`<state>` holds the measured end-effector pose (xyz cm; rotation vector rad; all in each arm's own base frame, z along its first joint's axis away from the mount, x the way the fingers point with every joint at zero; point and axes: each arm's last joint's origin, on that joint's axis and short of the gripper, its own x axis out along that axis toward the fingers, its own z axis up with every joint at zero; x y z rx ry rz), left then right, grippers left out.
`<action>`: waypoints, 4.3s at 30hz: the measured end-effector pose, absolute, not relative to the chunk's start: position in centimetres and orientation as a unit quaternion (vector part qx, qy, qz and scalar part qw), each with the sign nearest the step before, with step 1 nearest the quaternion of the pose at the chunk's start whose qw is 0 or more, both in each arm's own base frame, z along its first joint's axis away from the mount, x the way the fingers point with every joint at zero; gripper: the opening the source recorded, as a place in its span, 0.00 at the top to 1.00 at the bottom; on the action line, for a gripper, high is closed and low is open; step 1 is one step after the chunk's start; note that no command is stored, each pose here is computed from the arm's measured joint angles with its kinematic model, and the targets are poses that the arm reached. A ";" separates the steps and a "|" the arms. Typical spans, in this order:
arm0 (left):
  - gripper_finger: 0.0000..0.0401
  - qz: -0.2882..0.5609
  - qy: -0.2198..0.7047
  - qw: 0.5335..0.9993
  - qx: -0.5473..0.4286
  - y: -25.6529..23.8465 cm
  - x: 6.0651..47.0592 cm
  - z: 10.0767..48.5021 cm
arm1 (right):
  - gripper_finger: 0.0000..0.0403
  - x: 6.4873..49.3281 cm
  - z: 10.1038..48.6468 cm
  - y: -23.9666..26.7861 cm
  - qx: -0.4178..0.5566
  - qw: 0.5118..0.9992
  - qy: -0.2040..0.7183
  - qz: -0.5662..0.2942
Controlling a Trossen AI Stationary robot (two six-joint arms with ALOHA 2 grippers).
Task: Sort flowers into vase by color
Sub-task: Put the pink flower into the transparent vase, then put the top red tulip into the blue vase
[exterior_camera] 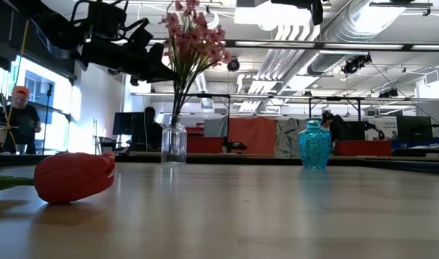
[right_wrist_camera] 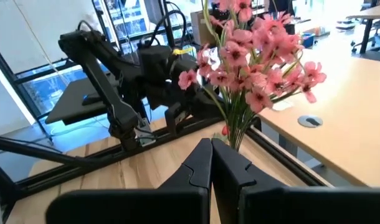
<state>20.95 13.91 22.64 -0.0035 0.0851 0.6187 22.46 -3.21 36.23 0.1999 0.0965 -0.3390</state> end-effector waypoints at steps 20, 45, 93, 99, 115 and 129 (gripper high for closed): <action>1.00 0.343 0.093 0.935 -0.014 13.2 19.5 19.2 | 1.00 22.4 36.2 -3.3 0.090 0.979 0.048 -0.179; 0.53 0.357 0.111 0.927 -0.022 12.4 18.1 20.1 | 1.00 22.5 36.6 -3.3 0.100 0.979 0.029 -0.176; 0.48 0.598 0.254 0.667 -0.366 10.4 14.1 11.2 | 1.00 22.4 35.9 -3.3 0.055 0.980 0.072 -0.177; 0.49 0.599 0.262 0.669 -0.353 11.5 14.6 10.7 | 1.00 22.3 35.6 -3.3 0.055 0.979 0.086 -0.177; 0.88 0.546 0.315 0.711 -0.311 12.8 16.5 11.9 | 1.00 22.3 35.4 -3.3 0.054 0.978 0.097 -0.178; 0.80 0.543 0.256 0.736 -0.313 12.3 16.2 14.4 | 1.00 22.2 35.2 -3.3 0.057 0.976 0.110 -0.179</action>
